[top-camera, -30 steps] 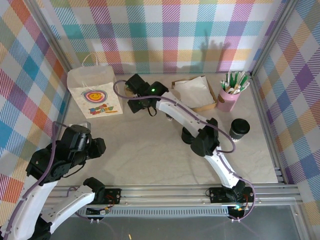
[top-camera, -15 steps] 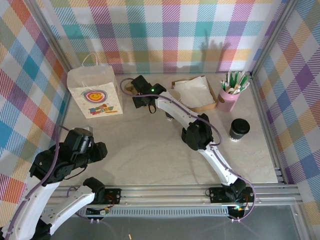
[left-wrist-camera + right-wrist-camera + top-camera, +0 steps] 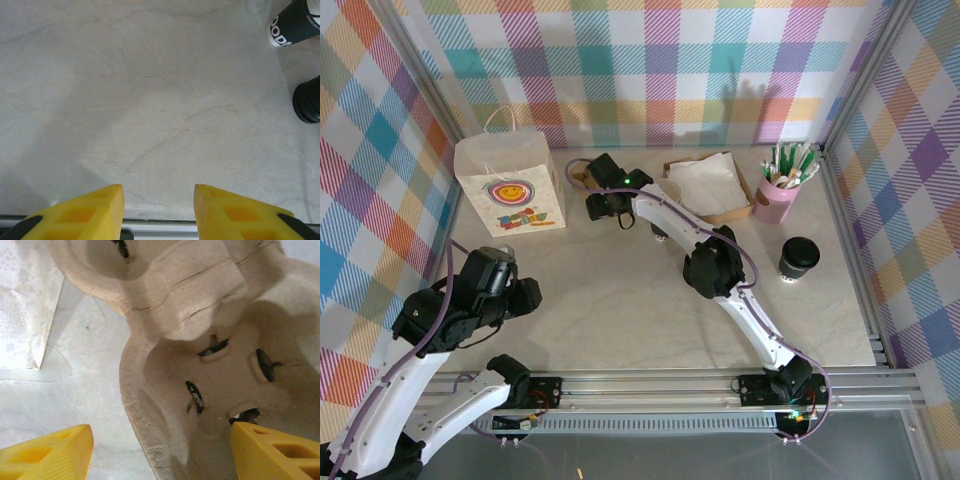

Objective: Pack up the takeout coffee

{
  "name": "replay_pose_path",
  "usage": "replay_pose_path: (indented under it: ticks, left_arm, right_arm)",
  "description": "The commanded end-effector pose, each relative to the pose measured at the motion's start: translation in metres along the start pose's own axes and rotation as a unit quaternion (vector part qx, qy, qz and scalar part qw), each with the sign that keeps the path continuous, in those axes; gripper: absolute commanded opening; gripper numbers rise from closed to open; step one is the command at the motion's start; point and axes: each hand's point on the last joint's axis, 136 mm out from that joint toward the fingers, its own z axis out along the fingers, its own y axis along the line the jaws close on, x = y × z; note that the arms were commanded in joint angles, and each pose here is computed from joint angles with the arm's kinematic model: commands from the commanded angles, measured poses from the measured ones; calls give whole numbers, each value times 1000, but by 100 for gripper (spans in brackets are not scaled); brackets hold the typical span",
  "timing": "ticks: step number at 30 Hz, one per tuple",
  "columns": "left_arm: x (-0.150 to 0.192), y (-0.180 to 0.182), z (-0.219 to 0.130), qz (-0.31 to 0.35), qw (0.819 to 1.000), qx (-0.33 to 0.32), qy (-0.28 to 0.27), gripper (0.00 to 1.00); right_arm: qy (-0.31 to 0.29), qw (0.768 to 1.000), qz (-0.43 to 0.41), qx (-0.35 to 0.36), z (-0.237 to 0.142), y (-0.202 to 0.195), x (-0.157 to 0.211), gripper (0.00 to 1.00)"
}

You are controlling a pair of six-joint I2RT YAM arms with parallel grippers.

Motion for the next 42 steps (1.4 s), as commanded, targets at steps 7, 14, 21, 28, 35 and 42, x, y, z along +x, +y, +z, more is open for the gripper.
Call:
replay_pose_path:
  ticks: [7,14,21,28,35,42]
  left_arm:
    - [-11,-4,-3,19,1000,0,-14,41]
    - [-11,0,-7,20,1000,-5,-17,41]
    - [-15,0,-10,20,999,-6,-26,41]
    - [-23,2,-16,22,998,-9,-50,41]
    - [-28,4,-22,30,997,-14,-64,41]
    - [-17,10,-21,27,998,-11,-56,41]
  right_arm:
    - [50,996,-12,-75,-16,44,27,70]
    - [62,994,-21,-86,-28,59,36,69]
    - [10,999,-28,-23,-49,43,13,69]
    - [-55,998,15,18,-58,31,-16,69]
    - [-100,987,79,94,-49,4,-27,69]
    - [-132,977,100,134,-40,-10,-34,63]
